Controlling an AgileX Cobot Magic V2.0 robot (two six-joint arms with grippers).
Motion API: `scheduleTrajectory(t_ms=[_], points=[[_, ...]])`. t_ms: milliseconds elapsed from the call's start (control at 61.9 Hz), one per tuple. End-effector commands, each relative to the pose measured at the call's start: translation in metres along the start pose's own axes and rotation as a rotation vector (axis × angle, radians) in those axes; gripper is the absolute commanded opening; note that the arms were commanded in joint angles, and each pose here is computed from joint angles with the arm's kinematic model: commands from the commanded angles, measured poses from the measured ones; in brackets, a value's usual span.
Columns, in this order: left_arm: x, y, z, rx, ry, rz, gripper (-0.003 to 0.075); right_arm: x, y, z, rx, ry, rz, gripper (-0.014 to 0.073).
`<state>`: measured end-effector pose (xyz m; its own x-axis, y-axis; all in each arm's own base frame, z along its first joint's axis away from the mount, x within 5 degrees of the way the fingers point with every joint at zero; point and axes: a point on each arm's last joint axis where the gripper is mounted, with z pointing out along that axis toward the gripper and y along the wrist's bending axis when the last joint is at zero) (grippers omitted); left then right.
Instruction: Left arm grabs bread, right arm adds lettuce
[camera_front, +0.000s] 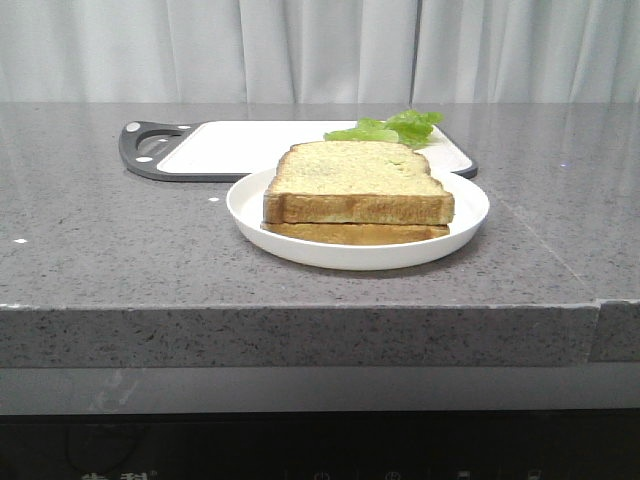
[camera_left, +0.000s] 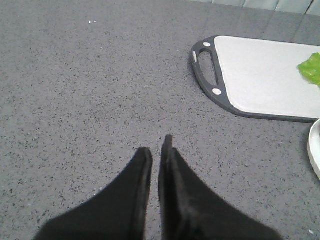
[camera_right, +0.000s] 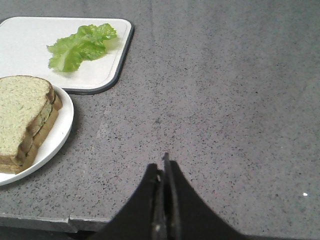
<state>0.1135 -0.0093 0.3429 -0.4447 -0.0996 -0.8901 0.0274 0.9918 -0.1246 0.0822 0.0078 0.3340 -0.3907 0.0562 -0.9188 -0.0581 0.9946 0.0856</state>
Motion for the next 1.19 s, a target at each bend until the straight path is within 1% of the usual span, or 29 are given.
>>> scheduleTrajectory(t_ms=[0,16,48,81,113,178,274,339,549,694,823,952,1178], points=[[-0.014,-0.004,0.003,0.03,-0.06,-0.034,0.0328,-0.013,0.0,-0.002,0.007,-0.082,-0.008,0.016],[-0.013,-0.004,0.005,0.037,-0.051,-0.04,0.0376,-0.013,0.0,-0.002,0.007,-0.082,-0.008,0.021],[-0.013,-0.007,0.008,0.059,-0.035,-0.056,0.044,-0.013,0.0,-0.002,0.007,-0.081,-0.008,0.0284],[-0.012,-0.01,0.01,0.092,-0.015,-0.05,0.0478,-0.013,0.0,-0.001,0.007,-0.079,-0.008,0.0333],[-0.012,-0.015,0.012,0.136,0.015,-0.033,0.0488,-0.013,0.0,-0.001,0.007,-0.077,-0.008,0.0376],[-0.012,-0.026,0.017,0.229,0.081,-0.02,0.0468,-0.013,0.0,-0.001,0.007,-0.077,-0.008,0.0406],[-0.017,-0.043,0.025,0.35,0.177,-0.02,0.0434,-0.013,0.0,-0.001,0.007,-0.077,-0.008,0.0405],[-0.02,-0.053,0.031,0.404,0.231,-0.023,0.0419,-0.013,0.0,-0.001,0.007,-0.077,-0.008,0.0405],[-0.031,-0.091,0.061,0.521,0.331,0.021,0.0417,-0.013,0.0,-0.001,0.007,-0.077,-0.008,0.0405],[-0.036,-0.12,0.081,0.599,0.403,0.008,0.0417,-0.013,0.0,-0.001,0.007,-0.077,-0.008,0.0405],[-0.042,-0.143,0.106,0.653,0.491,-0.05,0.0417,-0.013,0.0,-0.001,0.007,-0.077,-0.008,0.0405],[-0.044,-0.156,0.132,0.66,0.559,-0.062,0.0417,-0.013,0.0,-0.001,0.007,-0.077,-0.008,0.0405],[-0.042,-0.175,0.173,0.667,0.633,-0.099,0.0417,-0.013,0.0,-0.001,0.007,-0.077,-0.008,0.0405]])
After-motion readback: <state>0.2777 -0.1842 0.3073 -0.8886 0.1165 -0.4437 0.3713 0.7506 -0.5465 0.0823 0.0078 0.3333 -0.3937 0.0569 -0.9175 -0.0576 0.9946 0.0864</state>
